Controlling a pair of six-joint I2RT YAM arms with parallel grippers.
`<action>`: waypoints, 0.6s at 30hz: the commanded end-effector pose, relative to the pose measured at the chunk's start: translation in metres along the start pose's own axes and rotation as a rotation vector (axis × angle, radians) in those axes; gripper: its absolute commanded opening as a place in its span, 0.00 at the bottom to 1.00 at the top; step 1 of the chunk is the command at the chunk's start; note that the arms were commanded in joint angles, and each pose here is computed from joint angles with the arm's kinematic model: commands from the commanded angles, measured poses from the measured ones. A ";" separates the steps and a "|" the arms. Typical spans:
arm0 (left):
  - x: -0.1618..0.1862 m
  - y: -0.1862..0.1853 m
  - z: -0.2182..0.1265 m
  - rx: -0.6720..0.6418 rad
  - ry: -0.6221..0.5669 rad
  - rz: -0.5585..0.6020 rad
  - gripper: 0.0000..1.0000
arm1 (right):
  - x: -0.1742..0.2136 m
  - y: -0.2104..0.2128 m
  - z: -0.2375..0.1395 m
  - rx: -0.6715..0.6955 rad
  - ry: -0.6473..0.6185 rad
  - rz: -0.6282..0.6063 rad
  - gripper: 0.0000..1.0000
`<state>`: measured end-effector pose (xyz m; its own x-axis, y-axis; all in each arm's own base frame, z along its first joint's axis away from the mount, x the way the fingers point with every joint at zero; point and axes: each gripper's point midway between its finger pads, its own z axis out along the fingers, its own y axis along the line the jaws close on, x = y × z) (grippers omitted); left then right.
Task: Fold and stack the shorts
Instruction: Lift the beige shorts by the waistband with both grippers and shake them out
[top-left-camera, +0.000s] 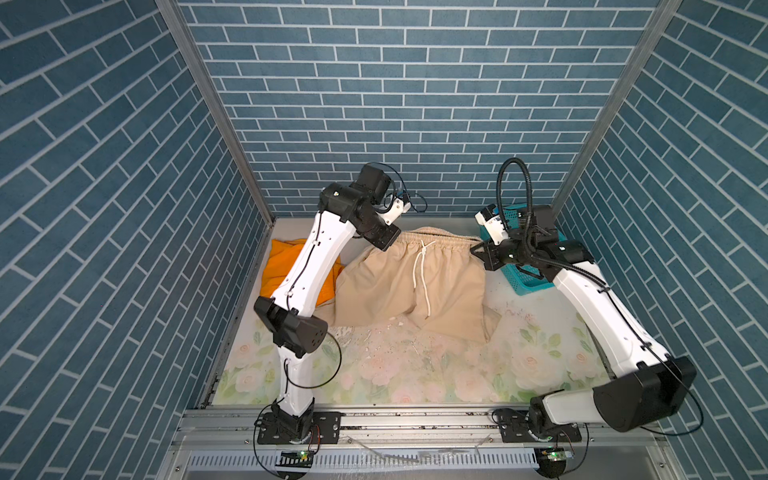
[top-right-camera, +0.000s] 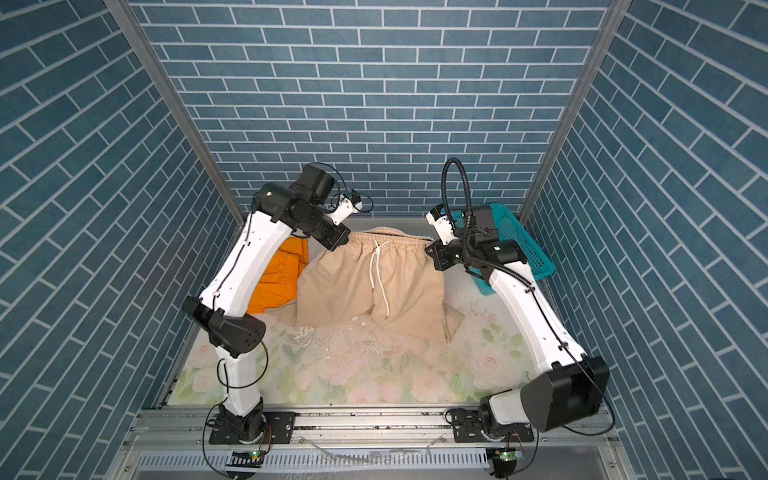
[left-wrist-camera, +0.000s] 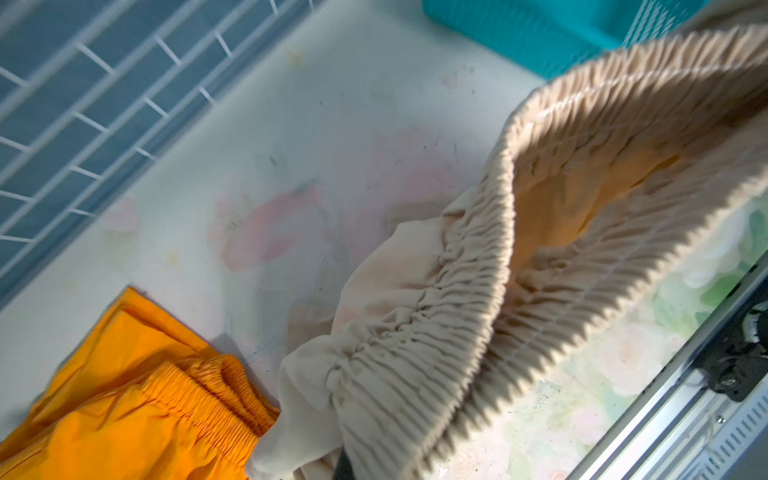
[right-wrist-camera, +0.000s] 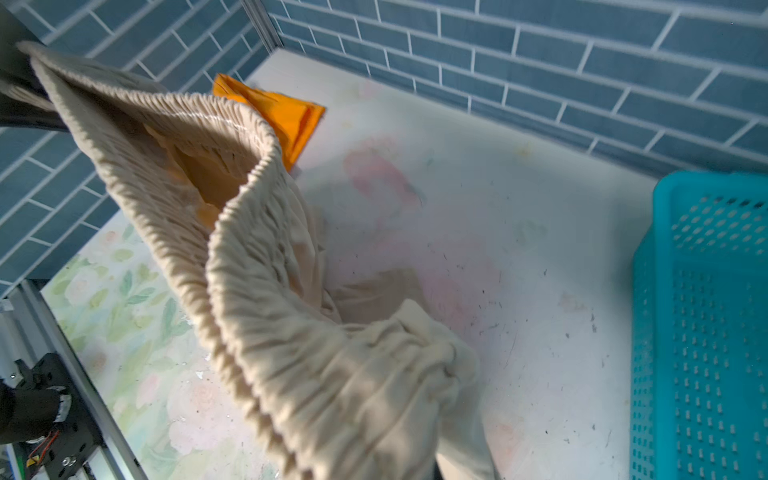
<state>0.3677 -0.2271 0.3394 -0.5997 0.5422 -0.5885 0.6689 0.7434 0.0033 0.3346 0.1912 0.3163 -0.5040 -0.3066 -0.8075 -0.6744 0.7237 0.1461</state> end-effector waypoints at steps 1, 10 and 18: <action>-0.003 -0.004 -0.101 -0.081 -0.198 -0.057 0.00 | -0.043 0.043 -0.063 -0.043 -0.146 -0.080 0.00; 0.017 -0.057 -0.229 -0.002 -0.491 0.043 0.00 | -0.084 0.117 -0.188 -0.111 -0.378 -0.220 0.00; 0.034 -0.051 -0.256 -0.067 -0.518 0.023 0.00 | -0.090 0.131 -0.228 -0.120 -0.426 -0.234 0.00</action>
<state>0.1977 -0.1665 0.5367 -0.2159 0.2937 -0.9312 0.7137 0.6983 0.0548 0.1701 0.1813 0.5426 -0.0300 -0.1474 -0.9886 -0.8346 0.5480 -0.0563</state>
